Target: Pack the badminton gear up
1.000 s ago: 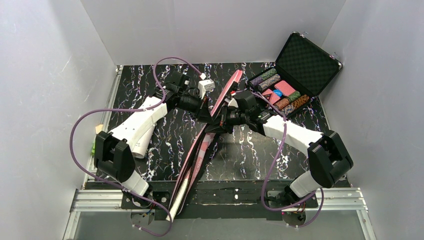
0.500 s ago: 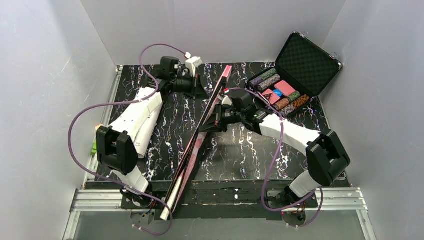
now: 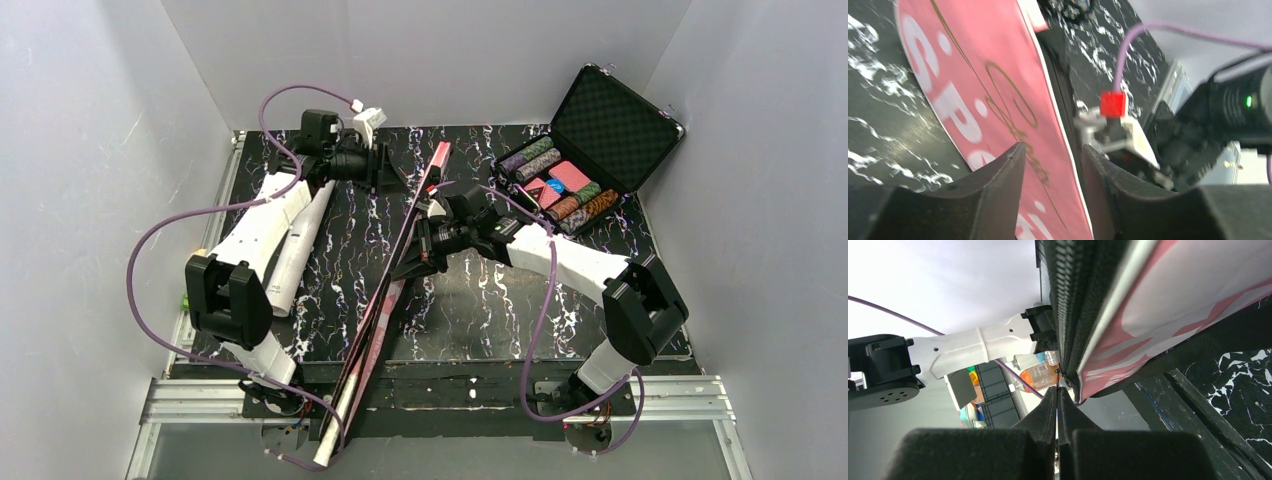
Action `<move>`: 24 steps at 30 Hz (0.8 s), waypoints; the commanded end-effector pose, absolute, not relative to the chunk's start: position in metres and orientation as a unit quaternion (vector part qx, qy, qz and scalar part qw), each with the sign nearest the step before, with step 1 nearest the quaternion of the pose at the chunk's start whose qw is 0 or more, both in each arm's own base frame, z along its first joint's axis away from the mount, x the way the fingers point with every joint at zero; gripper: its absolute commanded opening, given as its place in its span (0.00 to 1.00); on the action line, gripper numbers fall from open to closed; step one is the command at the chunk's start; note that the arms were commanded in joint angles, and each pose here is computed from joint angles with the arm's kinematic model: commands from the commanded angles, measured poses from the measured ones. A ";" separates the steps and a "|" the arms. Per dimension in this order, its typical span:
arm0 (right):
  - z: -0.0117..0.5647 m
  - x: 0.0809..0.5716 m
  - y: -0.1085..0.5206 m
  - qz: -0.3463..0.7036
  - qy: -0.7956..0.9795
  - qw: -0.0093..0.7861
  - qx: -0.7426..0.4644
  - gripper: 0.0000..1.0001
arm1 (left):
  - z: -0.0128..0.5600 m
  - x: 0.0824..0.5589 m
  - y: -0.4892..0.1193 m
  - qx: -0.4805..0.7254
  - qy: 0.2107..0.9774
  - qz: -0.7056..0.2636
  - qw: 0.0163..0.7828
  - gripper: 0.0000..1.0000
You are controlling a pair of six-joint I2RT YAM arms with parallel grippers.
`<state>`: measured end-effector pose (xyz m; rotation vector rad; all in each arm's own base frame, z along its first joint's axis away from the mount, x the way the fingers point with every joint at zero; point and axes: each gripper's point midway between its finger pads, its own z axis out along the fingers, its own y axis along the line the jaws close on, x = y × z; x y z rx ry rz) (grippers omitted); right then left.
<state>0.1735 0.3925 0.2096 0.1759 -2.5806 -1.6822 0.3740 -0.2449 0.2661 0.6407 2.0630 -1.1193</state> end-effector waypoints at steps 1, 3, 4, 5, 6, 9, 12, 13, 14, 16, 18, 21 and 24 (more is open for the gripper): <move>0.233 0.179 0.394 -0.567 -0.819 0.012 0.081 0.01 | 0.269 0.308 -0.236 0.315 0.773 -0.456 0.309 0.48; 0.234 0.181 0.394 -0.568 -0.819 0.010 0.079 0.01 | 0.262 0.291 -0.234 0.328 0.768 -0.466 0.294 0.49; 0.234 0.183 0.393 -0.569 -0.819 0.008 0.077 0.01 | 0.258 0.284 -0.233 0.331 0.768 -0.471 0.280 0.48; 0.235 0.183 0.393 -0.569 -0.818 0.007 0.077 0.01 | 0.254 0.278 -0.232 0.335 0.767 -0.477 0.268 0.48; 0.236 0.184 0.393 -0.570 -0.818 0.006 0.076 0.01 | 0.250 0.273 -0.232 0.339 0.766 -0.483 0.257 0.47; 0.237 0.184 0.394 -0.571 -0.817 0.006 0.074 0.01 | 0.242 0.265 -0.233 0.344 0.764 -0.489 0.241 0.46; 0.239 0.185 0.394 -0.572 -0.817 0.003 0.074 0.01 | 0.236 0.256 -0.238 0.355 0.763 -0.489 0.230 0.46; 0.240 0.185 0.394 -0.572 -0.817 0.003 0.074 0.01 | 0.233 0.254 -0.239 0.359 0.764 -0.486 0.226 0.46; 0.240 0.185 0.394 -0.572 -0.817 0.003 0.073 0.01 | 0.228 0.251 -0.240 0.365 0.766 -0.481 0.221 0.46; 0.241 0.185 0.394 -0.573 -0.817 0.003 0.073 0.01 | 0.218 0.248 -0.241 0.373 0.773 -0.468 0.212 0.47; 0.242 0.186 0.394 -0.574 -0.816 0.002 0.073 0.01 | 0.209 0.244 -0.242 0.380 0.777 -0.458 0.204 0.48; 0.245 0.186 0.395 -0.576 -0.814 0.000 0.074 0.01 | 0.199 0.243 -0.242 0.391 0.783 -0.441 0.199 0.49; 0.247 0.186 0.396 -0.577 -0.813 -0.001 0.076 0.01 | 0.200 0.243 -0.244 0.400 0.781 -0.433 0.203 0.38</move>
